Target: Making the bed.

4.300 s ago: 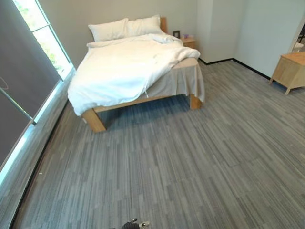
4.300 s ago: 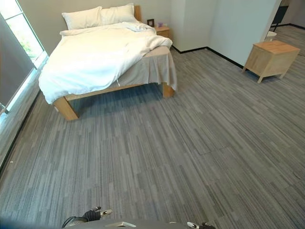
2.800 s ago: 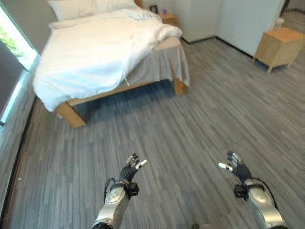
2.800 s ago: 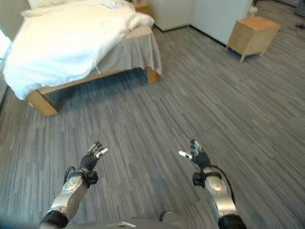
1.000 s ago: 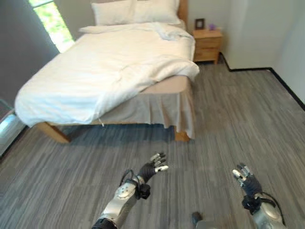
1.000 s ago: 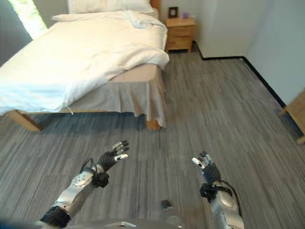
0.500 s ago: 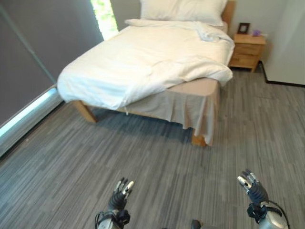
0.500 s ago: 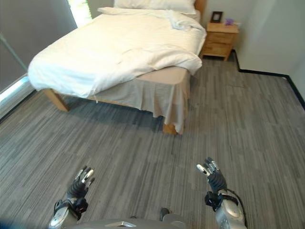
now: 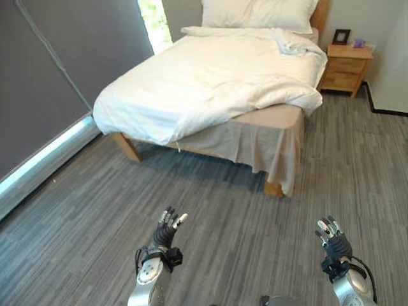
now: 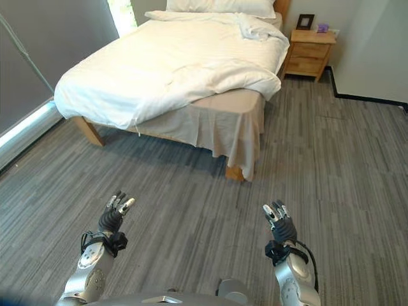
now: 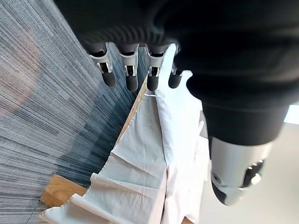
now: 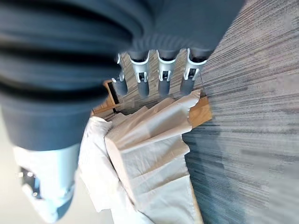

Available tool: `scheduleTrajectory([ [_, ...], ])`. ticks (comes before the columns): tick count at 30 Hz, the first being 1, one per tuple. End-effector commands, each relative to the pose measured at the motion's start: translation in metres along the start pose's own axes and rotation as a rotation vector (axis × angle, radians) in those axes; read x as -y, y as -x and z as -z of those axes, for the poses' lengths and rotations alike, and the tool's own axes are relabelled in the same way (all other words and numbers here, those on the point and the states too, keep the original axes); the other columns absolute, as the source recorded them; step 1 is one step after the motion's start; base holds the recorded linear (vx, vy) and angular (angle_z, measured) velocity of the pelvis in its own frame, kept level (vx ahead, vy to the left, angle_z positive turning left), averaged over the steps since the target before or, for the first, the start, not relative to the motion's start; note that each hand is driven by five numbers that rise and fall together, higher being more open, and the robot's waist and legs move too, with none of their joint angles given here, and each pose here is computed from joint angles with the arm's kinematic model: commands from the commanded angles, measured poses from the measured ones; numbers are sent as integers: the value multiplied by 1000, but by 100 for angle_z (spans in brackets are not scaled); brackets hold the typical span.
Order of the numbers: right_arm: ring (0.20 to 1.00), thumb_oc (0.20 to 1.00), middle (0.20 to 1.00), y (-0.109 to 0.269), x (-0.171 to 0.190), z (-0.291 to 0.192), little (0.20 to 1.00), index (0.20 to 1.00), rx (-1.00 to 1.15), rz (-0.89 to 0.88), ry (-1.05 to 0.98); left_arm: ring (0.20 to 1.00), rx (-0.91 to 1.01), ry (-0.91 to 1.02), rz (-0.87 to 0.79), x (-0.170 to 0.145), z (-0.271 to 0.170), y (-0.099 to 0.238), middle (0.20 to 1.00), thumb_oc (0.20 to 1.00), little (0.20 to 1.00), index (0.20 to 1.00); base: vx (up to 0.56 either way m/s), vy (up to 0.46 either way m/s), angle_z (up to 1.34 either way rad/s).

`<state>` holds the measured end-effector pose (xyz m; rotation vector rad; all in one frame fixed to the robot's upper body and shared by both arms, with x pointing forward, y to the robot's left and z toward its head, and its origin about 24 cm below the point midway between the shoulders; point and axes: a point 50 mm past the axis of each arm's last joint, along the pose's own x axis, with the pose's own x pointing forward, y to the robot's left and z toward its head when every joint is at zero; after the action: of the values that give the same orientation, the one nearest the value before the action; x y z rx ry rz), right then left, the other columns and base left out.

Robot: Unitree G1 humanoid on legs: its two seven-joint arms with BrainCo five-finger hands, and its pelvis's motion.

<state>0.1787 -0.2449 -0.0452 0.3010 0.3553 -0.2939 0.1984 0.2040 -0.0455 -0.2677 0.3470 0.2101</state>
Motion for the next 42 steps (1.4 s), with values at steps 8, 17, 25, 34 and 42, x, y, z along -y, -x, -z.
scheduleTrajectory([
  [8,1000,1000,1000,-18,-63,-44,1000,1000,207,-297,203,1000,217,-11,-196,-42,-49,-11,1000,1000,1000,1000,40,69,11],
  [17,1000,1000,1000,-15,-52,-44,1000,1000,217,-233,209,1000,221,-10,-270,-54,-50,-10,1000,1000,1000,1000,60,126,-9],
  [25,1000,1000,1000,-9,-34,-34,1000,1000,190,-139,162,1000,315,-51,-312,-63,-75,-12,1000,1000,1000,1000,186,57,-35],
  [34,1000,1000,1000,2,-18,-20,1000,1000,116,-134,164,1000,277,-7,-292,-53,-61,-14,1000,1000,1000,1000,419,-152,29],
  [42,1000,1000,1000,-11,-7,-49,1000,1000,202,-58,114,1000,257,205,-240,-36,-54,-20,1000,1000,1000,1000,353,-264,25],
])
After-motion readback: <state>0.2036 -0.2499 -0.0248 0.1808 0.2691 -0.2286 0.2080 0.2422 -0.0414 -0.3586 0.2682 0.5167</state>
